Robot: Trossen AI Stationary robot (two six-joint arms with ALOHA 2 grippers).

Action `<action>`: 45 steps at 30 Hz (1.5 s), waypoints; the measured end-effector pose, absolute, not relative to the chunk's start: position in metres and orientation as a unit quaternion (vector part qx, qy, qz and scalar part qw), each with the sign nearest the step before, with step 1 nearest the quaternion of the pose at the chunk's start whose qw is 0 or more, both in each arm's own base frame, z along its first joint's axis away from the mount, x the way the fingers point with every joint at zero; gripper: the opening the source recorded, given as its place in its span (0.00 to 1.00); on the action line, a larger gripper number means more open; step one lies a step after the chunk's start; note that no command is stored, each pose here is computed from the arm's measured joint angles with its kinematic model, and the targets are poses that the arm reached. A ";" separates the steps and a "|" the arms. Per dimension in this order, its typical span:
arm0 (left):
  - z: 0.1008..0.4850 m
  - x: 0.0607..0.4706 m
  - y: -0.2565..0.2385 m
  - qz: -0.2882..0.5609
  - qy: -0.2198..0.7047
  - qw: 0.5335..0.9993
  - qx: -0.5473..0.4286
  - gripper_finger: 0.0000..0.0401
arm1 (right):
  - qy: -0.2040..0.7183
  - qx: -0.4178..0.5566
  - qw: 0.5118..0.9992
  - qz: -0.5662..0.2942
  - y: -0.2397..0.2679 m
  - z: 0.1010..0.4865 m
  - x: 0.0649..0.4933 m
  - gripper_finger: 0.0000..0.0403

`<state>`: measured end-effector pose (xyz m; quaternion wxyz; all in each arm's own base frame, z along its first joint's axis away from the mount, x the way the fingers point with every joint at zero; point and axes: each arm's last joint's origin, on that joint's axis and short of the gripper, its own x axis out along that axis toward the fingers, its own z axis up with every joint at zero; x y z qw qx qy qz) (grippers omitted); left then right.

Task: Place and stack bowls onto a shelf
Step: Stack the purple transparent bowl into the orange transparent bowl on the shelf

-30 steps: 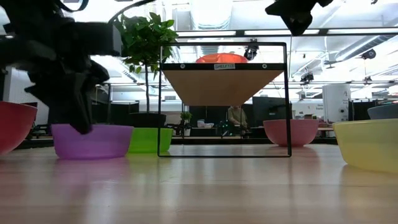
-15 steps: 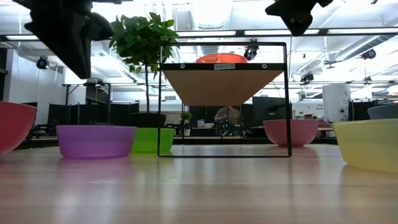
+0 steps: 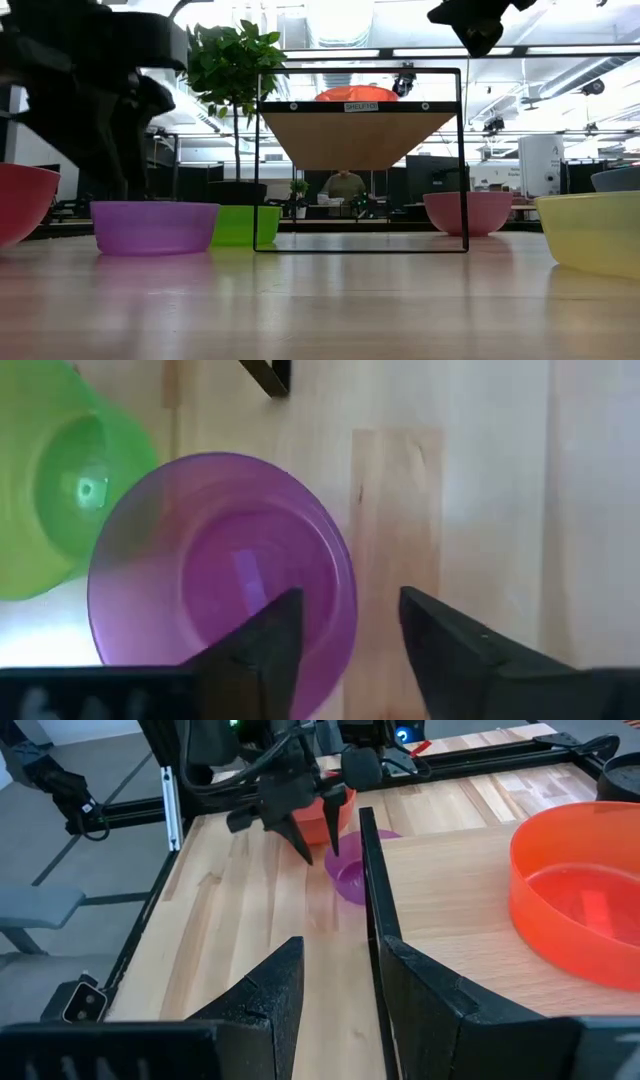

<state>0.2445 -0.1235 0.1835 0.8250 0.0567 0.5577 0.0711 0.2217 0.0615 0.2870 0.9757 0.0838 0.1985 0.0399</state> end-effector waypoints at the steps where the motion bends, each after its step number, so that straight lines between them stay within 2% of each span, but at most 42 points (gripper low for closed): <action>1: 0.181 0.244 -0.123 0.073 0.556 0.826 0.057 0.41 | 0.198 0.084 0.976 0.040 0.061 0.287 0.222 0.31; 5: 0.171 0.241 -0.120 0.075 0.559 0.824 0.060 0.46 | 0.198 0.084 0.976 0.040 0.061 0.287 0.222 0.31; 10: 0.155 0.238 -0.119 0.068 0.560 0.824 0.053 0.42 | 0.199 0.084 0.976 0.039 0.061 0.287 0.222 0.31; 14: 0.149 0.239 -0.120 0.067 0.569 0.817 0.063 0.31 | 0.198 0.084 0.976 0.039 0.061 0.287 0.222 0.31; 20: 0.145 0.241 -0.121 0.066 0.575 0.812 0.071 0.03 | 0.199 0.084 0.976 0.039 0.061 0.287 0.222 0.31; 25: 0.153 0.244 -0.122 0.065 0.576 0.811 0.072 0.01 | 0.199 0.084 0.976 0.039 0.061 0.287 0.222 0.31; 32: 0.186 0.253 -0.129 0.040 0.579 0.808 0.100 0.00 | 0.199 0.083 0.976 0.039 0.061 0.287 0.222 0.31; 40: 0.241 0.251 -0.127 0.046 0.632 0.755 0.168 0.00 | 0.199 0.075 0.976 0.041 0.061 0.286 0.222 0.31; 45: 0.279 0.254 -0.128 0.043 0.617 0.763 0.189 0.00 | 0.199 0.071 0.977 0.042 0.061 0.286 0.222 0.31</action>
